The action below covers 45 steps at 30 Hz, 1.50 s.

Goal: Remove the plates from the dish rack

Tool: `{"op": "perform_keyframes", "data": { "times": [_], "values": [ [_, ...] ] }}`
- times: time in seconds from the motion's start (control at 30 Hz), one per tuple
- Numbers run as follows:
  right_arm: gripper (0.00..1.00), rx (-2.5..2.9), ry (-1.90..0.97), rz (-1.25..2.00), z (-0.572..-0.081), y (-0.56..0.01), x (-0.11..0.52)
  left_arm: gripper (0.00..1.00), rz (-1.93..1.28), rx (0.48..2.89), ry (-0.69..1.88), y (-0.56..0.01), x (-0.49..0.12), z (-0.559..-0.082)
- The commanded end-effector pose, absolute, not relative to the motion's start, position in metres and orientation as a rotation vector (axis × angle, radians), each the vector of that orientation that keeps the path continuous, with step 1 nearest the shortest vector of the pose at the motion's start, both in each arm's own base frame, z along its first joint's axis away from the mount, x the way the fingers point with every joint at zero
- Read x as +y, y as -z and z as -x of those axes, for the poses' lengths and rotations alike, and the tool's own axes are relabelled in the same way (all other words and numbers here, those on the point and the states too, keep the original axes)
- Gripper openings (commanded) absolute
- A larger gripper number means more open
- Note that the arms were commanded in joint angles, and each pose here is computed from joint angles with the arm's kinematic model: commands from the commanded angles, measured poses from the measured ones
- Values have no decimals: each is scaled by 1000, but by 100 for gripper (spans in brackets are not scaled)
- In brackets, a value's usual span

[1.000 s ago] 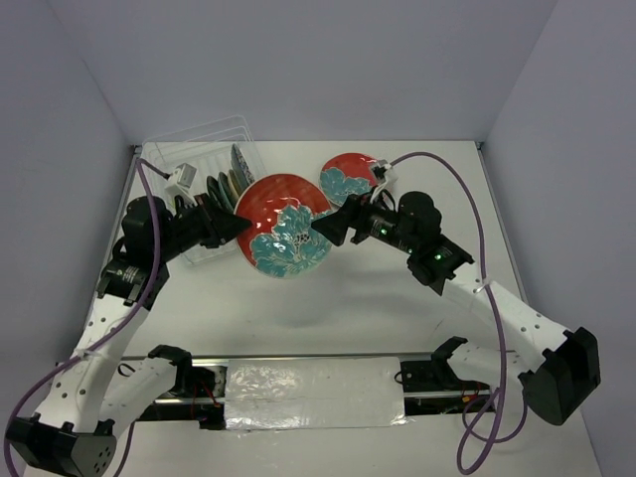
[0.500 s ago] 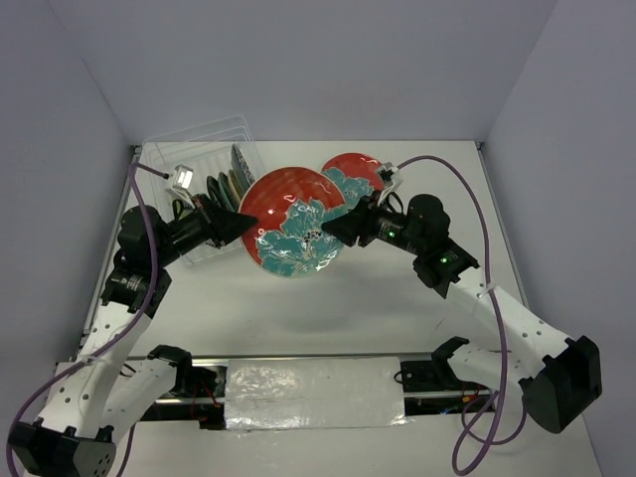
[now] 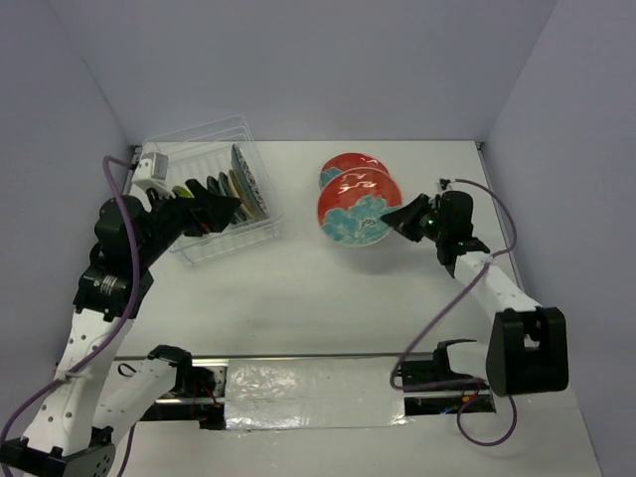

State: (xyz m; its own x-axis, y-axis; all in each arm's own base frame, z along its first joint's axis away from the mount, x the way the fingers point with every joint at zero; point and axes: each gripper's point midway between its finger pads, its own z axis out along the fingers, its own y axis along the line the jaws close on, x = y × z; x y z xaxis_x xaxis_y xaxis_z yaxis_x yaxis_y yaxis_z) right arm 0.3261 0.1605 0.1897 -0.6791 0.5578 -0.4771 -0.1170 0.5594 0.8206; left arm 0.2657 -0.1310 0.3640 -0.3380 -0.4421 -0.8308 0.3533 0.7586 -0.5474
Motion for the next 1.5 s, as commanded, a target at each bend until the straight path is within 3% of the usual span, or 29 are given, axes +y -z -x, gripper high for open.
{"op": "perform_keyframes", "data": {
  "times": [0.0,0.3,0.63,0.83,0.87,0.97,1.2,1.23,1.3,1.33,1.47],
  "values": [
    [0,1837,-1031,-607,-390,-220,104,99,99,1822,533,-335,-92,-259],
    [0,1946,-1063,-665,-494,-168,81,100,-12,1899,489,-295,-94,-251],
    [1,2012,-1173,-625,-531,-147,103,100,-14,1948,530,-259,-100,-251],
    [27,2205,-1064,-551,-533,-121,134,99,-13,1967,552,-248,-104,-253],
    [39,2209,-1039,-558,-532,-122,132,99,-11,1968,546,-248,-103,-253],
    [52,2236,-888,-622,-527,-117,120,100,-10,1965,532,-249,-101,-251],
    [76,2322,-503,-630,-521,-114,94,100,-8,1969,524,-250,-99,-249],
    [87,2346,-467,-588,-519,-115,101,100,-6,1970,520,-250,-99,-249],
    [88,2389,-375,-533,-517,-117,102,100,0,1979,516,-249,-98,-249],
    [100,2385,-321,-523,-517,-117,99,99,5,1981,512,-250,-97,-249],
    [100,2420,-314,-513,-513,-110,103,100,48,1997,498,-252,-94,-253]
  ]
}}
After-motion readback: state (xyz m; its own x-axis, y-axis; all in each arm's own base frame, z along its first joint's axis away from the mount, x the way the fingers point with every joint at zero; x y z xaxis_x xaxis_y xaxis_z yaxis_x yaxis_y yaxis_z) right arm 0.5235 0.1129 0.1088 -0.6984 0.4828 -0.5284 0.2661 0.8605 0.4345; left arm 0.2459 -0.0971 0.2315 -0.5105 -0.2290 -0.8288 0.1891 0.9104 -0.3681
